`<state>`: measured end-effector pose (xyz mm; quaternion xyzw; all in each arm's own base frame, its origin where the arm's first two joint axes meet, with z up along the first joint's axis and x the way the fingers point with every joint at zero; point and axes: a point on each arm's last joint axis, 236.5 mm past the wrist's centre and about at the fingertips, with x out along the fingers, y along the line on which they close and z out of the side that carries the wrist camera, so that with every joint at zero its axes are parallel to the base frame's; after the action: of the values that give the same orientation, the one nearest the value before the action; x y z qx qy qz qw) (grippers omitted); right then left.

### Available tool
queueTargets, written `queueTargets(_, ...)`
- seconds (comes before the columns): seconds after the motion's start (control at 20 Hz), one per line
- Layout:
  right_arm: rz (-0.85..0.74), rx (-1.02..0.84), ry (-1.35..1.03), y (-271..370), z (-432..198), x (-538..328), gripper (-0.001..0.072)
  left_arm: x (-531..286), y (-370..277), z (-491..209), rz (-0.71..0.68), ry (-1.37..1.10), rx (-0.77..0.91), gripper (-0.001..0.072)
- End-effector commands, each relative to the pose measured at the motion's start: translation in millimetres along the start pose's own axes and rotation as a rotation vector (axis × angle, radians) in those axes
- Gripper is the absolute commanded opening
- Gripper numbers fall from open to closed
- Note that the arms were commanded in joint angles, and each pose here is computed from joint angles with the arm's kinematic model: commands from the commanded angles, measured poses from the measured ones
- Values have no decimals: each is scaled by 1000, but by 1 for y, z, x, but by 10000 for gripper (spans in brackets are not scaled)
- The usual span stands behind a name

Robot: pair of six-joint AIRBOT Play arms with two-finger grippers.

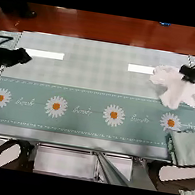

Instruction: Fold the shirts.

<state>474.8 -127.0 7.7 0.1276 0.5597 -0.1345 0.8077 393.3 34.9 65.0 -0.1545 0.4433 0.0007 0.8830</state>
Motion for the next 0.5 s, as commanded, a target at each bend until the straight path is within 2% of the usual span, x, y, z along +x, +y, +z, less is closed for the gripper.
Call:
queueTargets(0.0,41,-57,-253,18,45,-101,18,-52,-21,13,-40,-95,80,506)
queueTargets(0.2,96,-158,-547,52,63,-243,18,-114,-43,18,-51,-229,136,506)
queueTargets(0.3,136,-198,-660,72,55,-304,18,-134,-51,13,-60,-259,157,506)
queueTargets(0.45,220,-266,-794,104,33,-376,17,-147,-76,-1,-145,-241,163,506)
